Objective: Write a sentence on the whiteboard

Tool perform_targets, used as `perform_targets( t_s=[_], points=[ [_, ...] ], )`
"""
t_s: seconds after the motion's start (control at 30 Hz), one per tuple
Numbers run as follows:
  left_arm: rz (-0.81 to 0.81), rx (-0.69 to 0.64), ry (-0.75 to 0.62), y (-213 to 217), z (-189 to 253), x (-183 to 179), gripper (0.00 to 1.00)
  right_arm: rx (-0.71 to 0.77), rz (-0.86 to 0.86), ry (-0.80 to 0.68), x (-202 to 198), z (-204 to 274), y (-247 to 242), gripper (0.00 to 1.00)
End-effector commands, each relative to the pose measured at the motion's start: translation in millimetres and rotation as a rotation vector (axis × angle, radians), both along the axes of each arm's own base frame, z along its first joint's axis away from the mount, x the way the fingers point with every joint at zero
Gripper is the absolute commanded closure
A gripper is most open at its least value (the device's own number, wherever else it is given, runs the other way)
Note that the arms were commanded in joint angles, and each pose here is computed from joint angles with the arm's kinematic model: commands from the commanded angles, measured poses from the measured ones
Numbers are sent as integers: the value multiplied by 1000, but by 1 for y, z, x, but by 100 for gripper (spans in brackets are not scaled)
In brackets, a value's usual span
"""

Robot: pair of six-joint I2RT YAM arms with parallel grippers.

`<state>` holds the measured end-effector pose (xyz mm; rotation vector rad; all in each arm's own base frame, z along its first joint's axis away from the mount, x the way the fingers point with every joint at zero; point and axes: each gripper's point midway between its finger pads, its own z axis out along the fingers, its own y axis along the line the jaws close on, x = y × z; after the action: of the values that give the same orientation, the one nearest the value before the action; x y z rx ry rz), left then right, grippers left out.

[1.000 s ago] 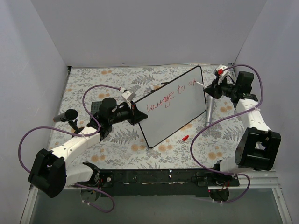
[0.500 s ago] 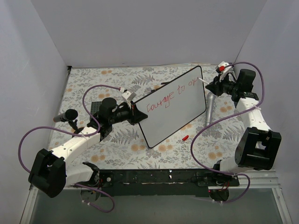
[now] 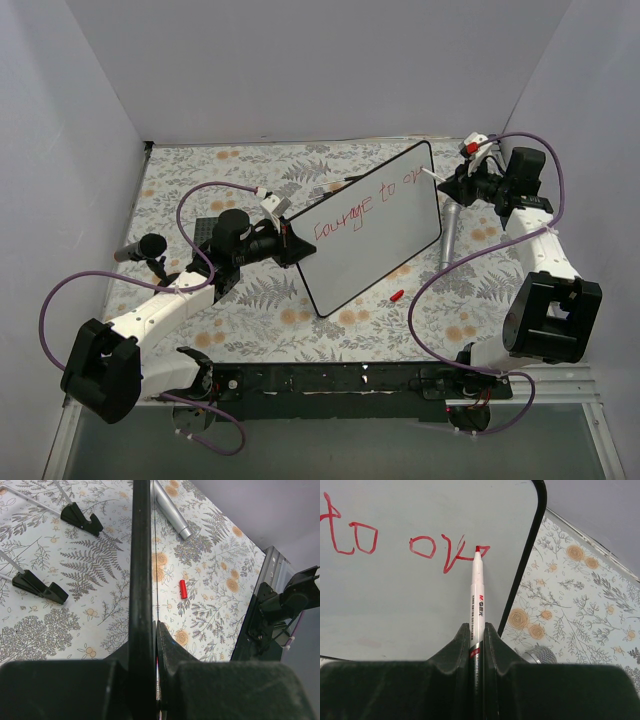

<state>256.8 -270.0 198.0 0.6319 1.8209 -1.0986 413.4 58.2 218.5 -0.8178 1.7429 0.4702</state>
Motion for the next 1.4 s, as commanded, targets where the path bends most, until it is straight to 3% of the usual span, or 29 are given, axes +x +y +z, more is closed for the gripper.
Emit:
perform_targets(
  t_s=[0.0,0.47,1.37],
  points=[
    [-58,39,-68,-2,-2,-5,100,-9,57,-25,-1,9,10,99],
    [-55,45,-67,-1,-3,-4,100,-48,46,22,-10,-14,5,99],
    [-57,47,-68,-2,-3,-3,100,-76,-27,20,1,-11,-15,99]
  ],
)
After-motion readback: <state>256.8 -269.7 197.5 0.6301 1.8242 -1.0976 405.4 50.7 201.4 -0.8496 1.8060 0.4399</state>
